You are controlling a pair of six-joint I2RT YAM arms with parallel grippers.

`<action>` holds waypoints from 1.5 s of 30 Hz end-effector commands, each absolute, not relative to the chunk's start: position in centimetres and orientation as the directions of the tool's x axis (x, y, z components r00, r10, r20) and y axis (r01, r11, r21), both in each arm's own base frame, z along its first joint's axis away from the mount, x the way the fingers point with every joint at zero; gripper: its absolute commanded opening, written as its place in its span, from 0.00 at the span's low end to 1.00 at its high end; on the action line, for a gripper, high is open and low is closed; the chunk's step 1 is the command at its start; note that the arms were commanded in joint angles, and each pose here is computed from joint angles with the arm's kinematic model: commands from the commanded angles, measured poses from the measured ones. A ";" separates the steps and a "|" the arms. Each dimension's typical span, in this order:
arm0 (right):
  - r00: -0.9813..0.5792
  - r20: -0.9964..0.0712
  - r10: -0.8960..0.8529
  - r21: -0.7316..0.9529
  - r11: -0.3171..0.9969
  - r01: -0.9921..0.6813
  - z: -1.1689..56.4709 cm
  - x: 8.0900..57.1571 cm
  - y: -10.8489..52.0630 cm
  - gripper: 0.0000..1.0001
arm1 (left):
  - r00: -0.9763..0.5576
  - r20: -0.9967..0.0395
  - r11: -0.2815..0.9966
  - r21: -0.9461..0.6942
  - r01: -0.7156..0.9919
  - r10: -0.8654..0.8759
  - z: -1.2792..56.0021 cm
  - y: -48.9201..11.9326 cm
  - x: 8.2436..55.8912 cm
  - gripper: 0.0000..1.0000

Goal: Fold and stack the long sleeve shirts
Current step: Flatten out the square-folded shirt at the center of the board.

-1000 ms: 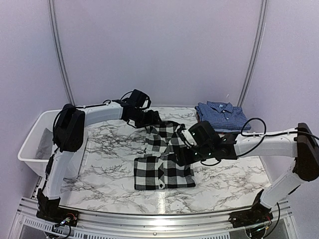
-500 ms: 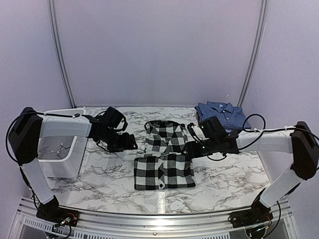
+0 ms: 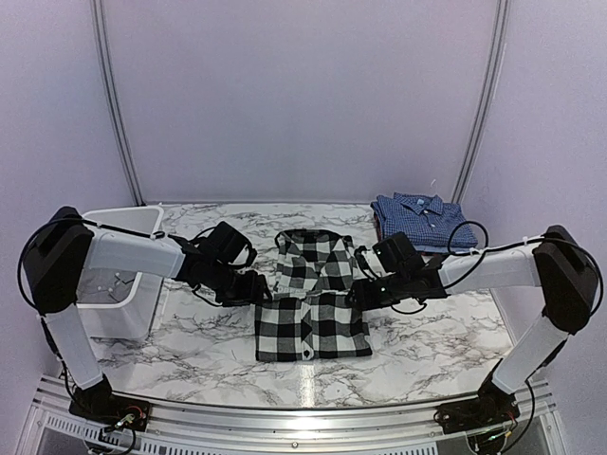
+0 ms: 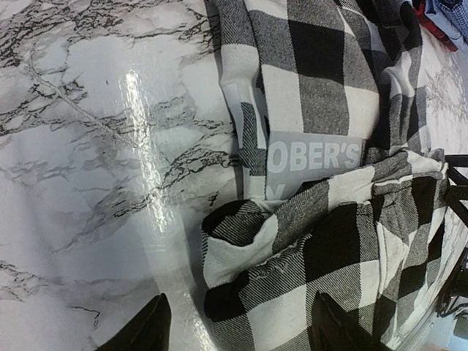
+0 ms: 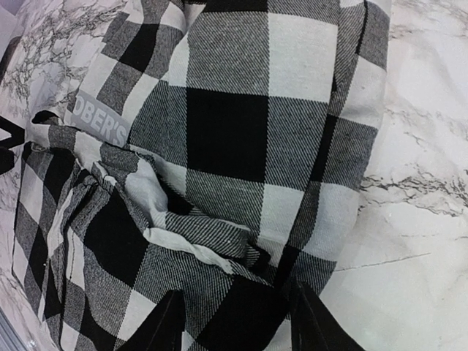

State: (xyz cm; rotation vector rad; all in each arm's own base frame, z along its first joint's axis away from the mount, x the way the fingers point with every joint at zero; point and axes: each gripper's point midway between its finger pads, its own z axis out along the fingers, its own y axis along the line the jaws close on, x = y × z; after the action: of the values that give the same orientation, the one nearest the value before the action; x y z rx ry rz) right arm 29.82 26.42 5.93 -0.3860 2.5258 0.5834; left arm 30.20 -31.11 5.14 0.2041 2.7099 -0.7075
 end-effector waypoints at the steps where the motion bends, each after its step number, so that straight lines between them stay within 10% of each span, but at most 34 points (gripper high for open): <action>1: -0.819 -0.563 -0.115 0.355 0.860 -0.366 6.6 30.8 26.9 0.41 | -0.936 -0.345 0.852 -0.469 0.233 0.066 4.4 -32.5 30.2 0.62; 12: -0.807 -0.573 -0.140 0.378 0.829 -0.412 8.3 30.4 27.6 0.00 | -0.916 -0.389 0.804 -0.512 0.304 0.098 7.4 -34.1 29.9 0.00; 28: -0.652 -0.645 -0.398 0.422 0.525 -0.739 15.0 18.1 32.0 0.00 | -0.751 -0.408 0.260 -0.762 0.593 0.519 15.6 -36.4 12.4 0.02; 45: -0.730 -0.484 -0.482 0.493 0.539 -0.683 9.0 8.7 26.9 0.00 | -0.741 -0.144 0.461 -0.702 0.544 0.656 6.8 -32.6 6.1 0.09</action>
State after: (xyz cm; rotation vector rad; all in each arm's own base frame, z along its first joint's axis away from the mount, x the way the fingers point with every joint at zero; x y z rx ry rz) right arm 8.44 27.20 7.91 -1.0253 2.5050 0.9964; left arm 6.04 -33.01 5.86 1.1741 2.8146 -1.2784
